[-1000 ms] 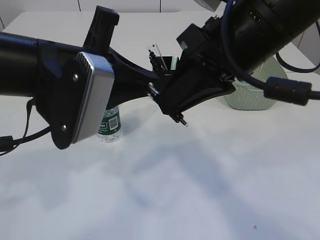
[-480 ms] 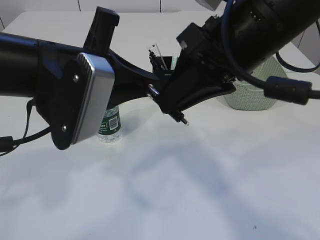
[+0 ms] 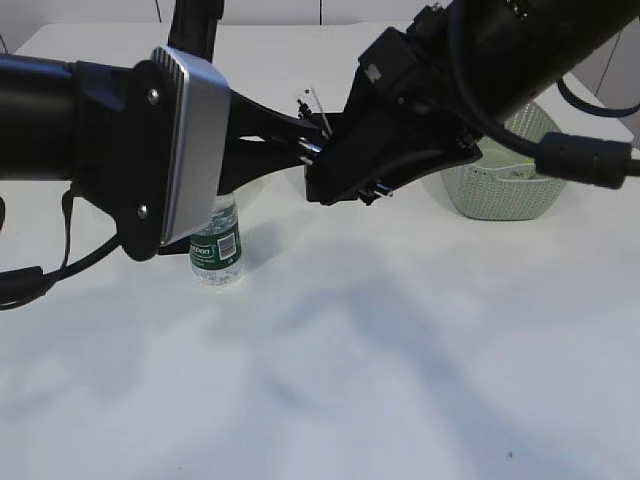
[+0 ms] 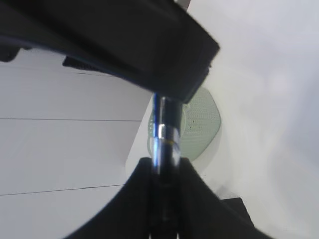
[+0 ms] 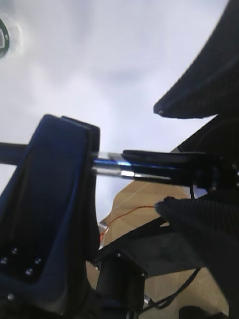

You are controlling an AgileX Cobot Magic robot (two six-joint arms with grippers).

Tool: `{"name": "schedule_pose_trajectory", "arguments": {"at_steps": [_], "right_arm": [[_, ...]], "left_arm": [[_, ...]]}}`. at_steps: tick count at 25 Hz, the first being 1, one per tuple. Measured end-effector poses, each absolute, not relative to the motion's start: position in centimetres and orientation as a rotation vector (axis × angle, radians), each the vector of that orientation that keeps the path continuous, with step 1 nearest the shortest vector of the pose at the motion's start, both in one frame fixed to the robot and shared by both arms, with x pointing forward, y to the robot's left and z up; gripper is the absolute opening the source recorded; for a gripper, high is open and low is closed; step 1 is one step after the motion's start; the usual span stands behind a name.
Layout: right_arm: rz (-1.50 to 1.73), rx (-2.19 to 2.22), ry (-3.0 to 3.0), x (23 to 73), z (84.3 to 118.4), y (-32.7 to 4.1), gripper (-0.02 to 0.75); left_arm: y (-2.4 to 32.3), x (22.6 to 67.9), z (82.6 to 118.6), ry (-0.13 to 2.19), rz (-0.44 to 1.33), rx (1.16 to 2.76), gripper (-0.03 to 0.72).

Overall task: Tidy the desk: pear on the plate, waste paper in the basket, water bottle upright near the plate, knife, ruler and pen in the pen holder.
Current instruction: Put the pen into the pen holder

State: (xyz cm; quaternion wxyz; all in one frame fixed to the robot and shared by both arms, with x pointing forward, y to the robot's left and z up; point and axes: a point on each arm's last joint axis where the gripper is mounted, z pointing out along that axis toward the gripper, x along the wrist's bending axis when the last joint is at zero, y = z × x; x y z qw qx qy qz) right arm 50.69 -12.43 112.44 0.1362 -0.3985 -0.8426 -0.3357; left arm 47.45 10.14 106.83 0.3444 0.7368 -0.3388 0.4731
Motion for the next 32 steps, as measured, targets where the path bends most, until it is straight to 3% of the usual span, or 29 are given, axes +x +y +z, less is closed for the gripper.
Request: {"name": "schedule_pose_trajectory", "arguments": {"at_steps": [27,32], "right_arm": [[-0.745,-1.232,-2.736,51.7,111.6,-14.5,0.390],[-0.724,-1.283,-2.733,52.0,111.5,-15.1,0.437]], "left_arm": [[11.3,49.7,107.5,0.044,1.081,1.903,0.068],[11.3,50.4,106.7,0.195,1.018,1.885,0.068]]}}
